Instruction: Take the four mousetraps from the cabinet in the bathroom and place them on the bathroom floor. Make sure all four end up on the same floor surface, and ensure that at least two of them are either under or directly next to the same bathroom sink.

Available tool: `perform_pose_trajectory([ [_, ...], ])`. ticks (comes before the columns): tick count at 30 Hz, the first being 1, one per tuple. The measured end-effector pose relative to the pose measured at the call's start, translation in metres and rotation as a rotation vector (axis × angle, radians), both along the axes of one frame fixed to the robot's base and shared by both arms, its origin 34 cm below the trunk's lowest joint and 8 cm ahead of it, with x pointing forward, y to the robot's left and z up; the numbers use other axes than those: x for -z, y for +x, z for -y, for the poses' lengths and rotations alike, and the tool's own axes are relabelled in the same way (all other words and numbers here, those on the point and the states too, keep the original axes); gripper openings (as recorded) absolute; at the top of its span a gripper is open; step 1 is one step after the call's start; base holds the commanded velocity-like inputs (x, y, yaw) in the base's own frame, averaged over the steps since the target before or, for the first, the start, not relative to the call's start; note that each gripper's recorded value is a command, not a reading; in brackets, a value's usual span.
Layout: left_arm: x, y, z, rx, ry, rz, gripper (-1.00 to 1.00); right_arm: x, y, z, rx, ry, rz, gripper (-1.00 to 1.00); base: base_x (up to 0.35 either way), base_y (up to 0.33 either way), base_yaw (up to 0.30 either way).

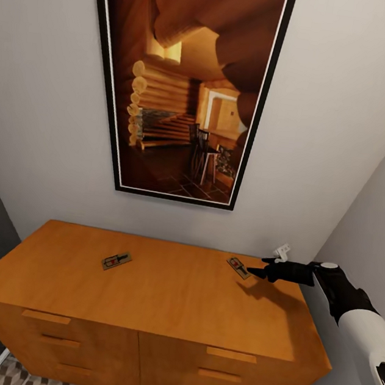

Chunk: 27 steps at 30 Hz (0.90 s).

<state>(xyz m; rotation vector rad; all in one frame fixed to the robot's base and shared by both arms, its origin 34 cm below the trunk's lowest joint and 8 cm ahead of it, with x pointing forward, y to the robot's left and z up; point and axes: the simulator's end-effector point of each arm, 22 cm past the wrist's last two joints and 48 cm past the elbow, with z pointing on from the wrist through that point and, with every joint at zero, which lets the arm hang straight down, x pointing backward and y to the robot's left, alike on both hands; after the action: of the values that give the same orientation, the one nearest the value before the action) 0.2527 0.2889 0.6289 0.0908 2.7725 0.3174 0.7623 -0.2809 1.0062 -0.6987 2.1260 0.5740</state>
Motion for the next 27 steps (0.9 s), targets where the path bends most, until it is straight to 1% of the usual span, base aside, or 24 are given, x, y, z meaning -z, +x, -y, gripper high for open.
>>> perform_pose_trajectory([
  [16, 0.003, -0.010, -0.004, 0.000, 0.005, -0.022, 1.00, 0.013, -0.001, 0.003, 0.006, 0.002, -0.021, 1.00, 0.000, 0.000, 0.000],
  [21, 0.003, -0.013, -0.005, 0.000, 0.006, -0.029, 1.00, 0.014, 0.000, 0.010, 0.019, 0.004, -0.023, 1.00, 0.000, 0.000, 0.000],
  [27, 0.004, -0.015, -0.005, 0.000, 0.007, -0.033, 1.00, 0.009, 0.004, 0.019, 0.045, 0.024, -0.010, 1.00, 0.000, 0.000, 0.000],
])
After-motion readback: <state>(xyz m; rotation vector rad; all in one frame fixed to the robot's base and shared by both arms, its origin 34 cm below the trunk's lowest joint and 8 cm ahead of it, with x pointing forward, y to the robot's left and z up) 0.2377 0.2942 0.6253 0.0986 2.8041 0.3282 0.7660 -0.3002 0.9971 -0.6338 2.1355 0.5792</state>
